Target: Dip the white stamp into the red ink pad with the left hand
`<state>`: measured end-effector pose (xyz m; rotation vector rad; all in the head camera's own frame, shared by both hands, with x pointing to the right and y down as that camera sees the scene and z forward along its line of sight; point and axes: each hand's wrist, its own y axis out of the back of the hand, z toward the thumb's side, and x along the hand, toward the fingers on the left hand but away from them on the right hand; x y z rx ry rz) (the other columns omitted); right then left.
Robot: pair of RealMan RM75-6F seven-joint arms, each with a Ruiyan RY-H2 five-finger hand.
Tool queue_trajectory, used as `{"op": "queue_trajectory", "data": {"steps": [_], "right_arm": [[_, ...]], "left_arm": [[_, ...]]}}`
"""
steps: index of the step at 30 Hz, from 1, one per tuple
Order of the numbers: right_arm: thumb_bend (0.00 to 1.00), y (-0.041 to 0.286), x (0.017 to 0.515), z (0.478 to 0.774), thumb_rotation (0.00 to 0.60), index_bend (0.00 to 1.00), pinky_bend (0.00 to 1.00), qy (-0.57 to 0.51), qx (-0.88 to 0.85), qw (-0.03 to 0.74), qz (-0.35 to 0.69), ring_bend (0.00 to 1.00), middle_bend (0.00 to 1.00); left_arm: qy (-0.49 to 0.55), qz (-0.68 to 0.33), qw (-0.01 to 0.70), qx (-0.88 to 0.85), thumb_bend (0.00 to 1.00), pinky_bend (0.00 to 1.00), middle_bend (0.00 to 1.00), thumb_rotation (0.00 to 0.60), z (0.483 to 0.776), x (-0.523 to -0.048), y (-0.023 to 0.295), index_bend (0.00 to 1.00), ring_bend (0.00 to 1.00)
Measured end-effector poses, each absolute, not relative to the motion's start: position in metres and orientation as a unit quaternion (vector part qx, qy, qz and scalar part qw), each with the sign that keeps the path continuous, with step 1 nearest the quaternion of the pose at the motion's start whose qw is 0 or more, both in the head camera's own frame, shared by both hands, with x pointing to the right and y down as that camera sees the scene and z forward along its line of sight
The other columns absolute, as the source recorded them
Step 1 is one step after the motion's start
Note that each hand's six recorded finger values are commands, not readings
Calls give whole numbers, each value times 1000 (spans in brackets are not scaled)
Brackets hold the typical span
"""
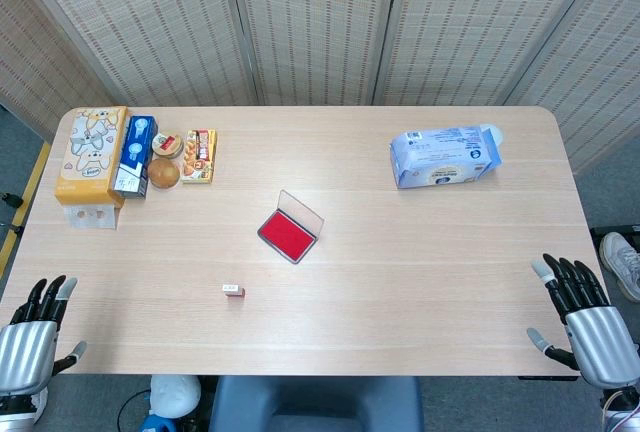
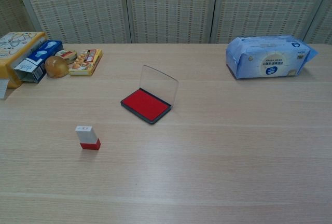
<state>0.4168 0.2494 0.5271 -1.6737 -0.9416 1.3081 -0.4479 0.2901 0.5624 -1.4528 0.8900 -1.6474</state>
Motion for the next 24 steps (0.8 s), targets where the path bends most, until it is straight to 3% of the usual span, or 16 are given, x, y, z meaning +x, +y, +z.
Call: {"op": "queue_trajectory", "data": {"steps": [24], "right_arm": [[216, 249, 417, 528, 600, 0, 0, -371, -661, 398, 516, 0, 0]], "left_arm": [[316, -636, 373, -597, 222, 301, 134, 600, 574, -436, 294, 0, 62]]}}
